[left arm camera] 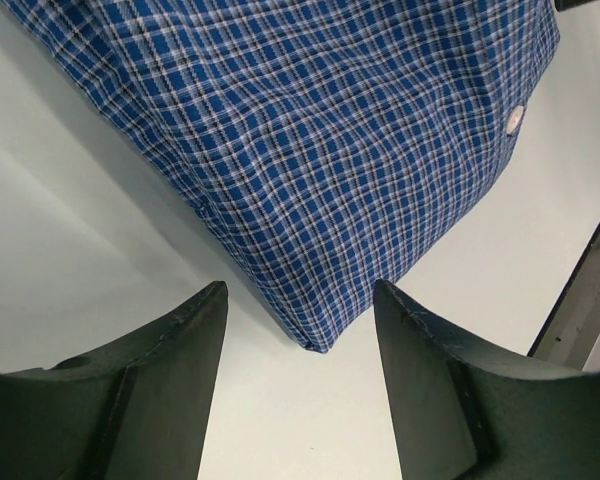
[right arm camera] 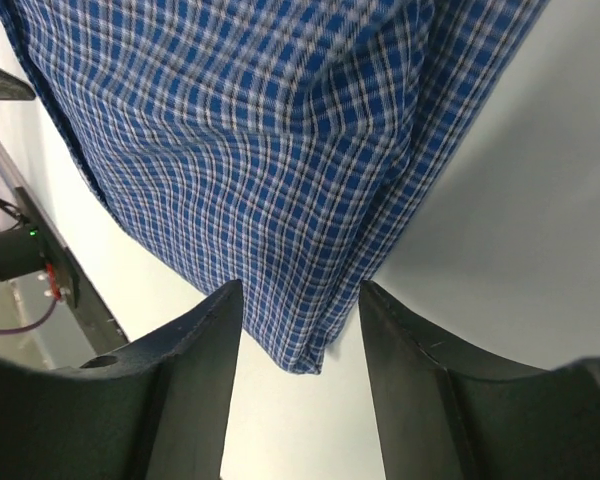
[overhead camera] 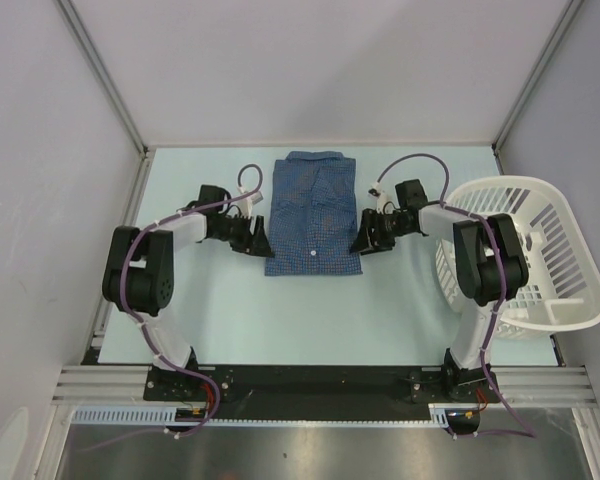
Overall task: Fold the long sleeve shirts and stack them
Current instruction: Fold the shirt
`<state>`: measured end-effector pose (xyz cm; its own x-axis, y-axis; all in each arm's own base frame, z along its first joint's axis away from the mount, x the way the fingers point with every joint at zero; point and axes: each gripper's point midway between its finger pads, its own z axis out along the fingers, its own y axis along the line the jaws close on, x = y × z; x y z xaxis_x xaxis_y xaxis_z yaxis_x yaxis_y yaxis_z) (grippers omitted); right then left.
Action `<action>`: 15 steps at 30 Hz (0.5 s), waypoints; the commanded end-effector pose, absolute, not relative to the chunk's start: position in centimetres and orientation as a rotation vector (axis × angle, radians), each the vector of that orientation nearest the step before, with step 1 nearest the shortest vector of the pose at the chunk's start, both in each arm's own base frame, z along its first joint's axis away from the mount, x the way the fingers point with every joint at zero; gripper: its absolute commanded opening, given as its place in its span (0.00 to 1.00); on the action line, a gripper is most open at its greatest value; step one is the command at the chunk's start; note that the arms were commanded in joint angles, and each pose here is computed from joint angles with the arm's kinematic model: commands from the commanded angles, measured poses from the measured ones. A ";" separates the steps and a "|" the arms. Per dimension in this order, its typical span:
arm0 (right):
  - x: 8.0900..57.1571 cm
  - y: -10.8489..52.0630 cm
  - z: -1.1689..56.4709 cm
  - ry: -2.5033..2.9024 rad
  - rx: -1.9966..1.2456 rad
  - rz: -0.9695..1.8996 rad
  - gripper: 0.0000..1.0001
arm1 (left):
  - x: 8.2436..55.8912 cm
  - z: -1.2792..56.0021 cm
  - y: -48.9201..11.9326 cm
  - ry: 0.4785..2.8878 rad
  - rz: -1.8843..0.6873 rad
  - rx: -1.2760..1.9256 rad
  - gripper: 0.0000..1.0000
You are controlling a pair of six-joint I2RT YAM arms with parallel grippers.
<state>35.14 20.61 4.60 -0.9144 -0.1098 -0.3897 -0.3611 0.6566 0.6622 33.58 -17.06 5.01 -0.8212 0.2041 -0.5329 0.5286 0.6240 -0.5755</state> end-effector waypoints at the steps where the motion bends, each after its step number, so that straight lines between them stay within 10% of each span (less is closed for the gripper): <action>1: 34.5 21.3 4.8 2.555 -0.302 1.212 0.54 | 33.4 4.7 -17.7 2.434 -1.124 0.541 0.65; 15: 32.6 21.6 4.9 2.575 -0.285 1.291 0.04 | 31.0 4.5 -18.2 2.443 -1.239 0.505 0.30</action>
